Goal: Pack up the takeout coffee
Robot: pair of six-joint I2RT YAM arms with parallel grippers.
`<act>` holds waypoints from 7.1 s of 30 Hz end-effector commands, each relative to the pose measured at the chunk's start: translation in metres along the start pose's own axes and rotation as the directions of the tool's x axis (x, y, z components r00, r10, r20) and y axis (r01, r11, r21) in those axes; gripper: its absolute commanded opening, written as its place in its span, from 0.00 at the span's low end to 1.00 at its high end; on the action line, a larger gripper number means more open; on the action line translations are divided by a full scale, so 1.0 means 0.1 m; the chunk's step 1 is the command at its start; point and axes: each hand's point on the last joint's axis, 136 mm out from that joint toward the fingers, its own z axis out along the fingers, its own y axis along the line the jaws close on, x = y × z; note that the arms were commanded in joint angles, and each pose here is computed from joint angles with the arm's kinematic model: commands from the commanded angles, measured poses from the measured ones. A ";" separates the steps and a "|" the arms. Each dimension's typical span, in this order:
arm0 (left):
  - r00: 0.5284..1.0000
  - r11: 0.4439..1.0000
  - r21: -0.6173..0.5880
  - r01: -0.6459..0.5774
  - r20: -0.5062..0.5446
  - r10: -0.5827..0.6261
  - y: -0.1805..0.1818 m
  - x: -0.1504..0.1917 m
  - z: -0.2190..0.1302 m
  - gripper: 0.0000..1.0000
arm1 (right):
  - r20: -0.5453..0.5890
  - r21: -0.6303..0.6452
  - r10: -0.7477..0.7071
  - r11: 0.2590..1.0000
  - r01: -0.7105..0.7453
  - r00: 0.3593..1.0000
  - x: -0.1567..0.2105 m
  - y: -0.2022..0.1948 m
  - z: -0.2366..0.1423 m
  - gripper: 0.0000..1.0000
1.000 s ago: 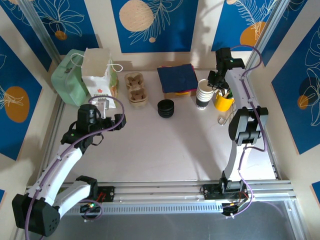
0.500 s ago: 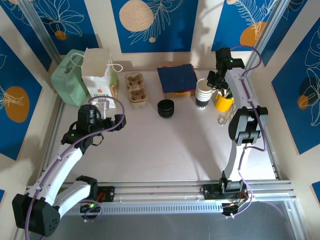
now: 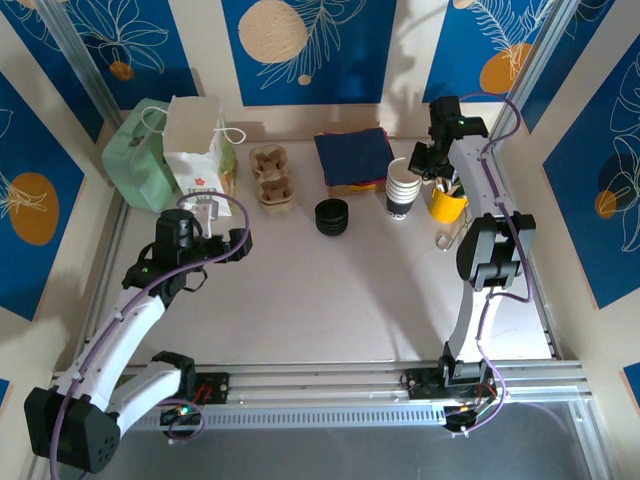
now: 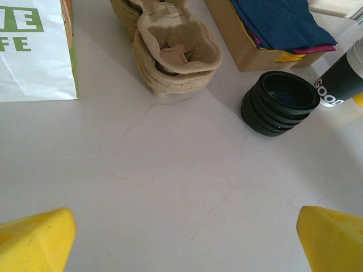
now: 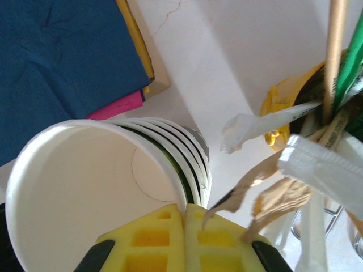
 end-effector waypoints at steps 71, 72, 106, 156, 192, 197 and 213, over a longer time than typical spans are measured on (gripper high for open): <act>0.996 0.998 0.006 0.068 0.057 -0.068 -0.04 0.06 -0.39 0.99 | 0.009 -0.257 -0.434 0.870 0.422 0.901 2.77 1.23 -0.44 0.01; 0.996 0.998 0.008 0.070 0.057 -0.070 -0.04 0.06 -0.38 0.99 | 0.007 -0.261 -0.433 0.869 0.420 0.901 2.79 1.24 -0.41 0.01; 0.995 0.996 0.010 0.086 0.052 -0.086 -0.02 0.10 -0.33 0.99 | 0.034 -0.194 -0.465 0.865 0.462 0.885 2.78 1.44 -0.57 0.41; 0.992 0.994 0.036 0.105 0.073 -0.107 -0.06 0.13 -0.48 0.99 | 0.004 -0.006 -0.031 1.000 0.031 1.000 1.34 1.60 0.53 0.53; 0.991 0.994 0.028 0.109 0.077 -0.110 -0.03 0.19 -0.48 0.99 | -0.063 -0.002 -0.030 1.000 0.030 0.998 1.32 1.60 0.80 0.34; 0.991 0.994 0.026 0.105 0.075 -0.107 -0.03 0.19 -0.49 0.99 | -0.066 -0.008 -0.032 0.999 0.032 0.997 1.33 1.61 0.79 0.27; 0.991 0.994 0.024 0.104 0.081 -0.105 -0.03 0.18 -0.53 0.99 | -0.071 -0.028 -0.038 0.999 0.036 0.997 1.34 1.60 0.76 0.15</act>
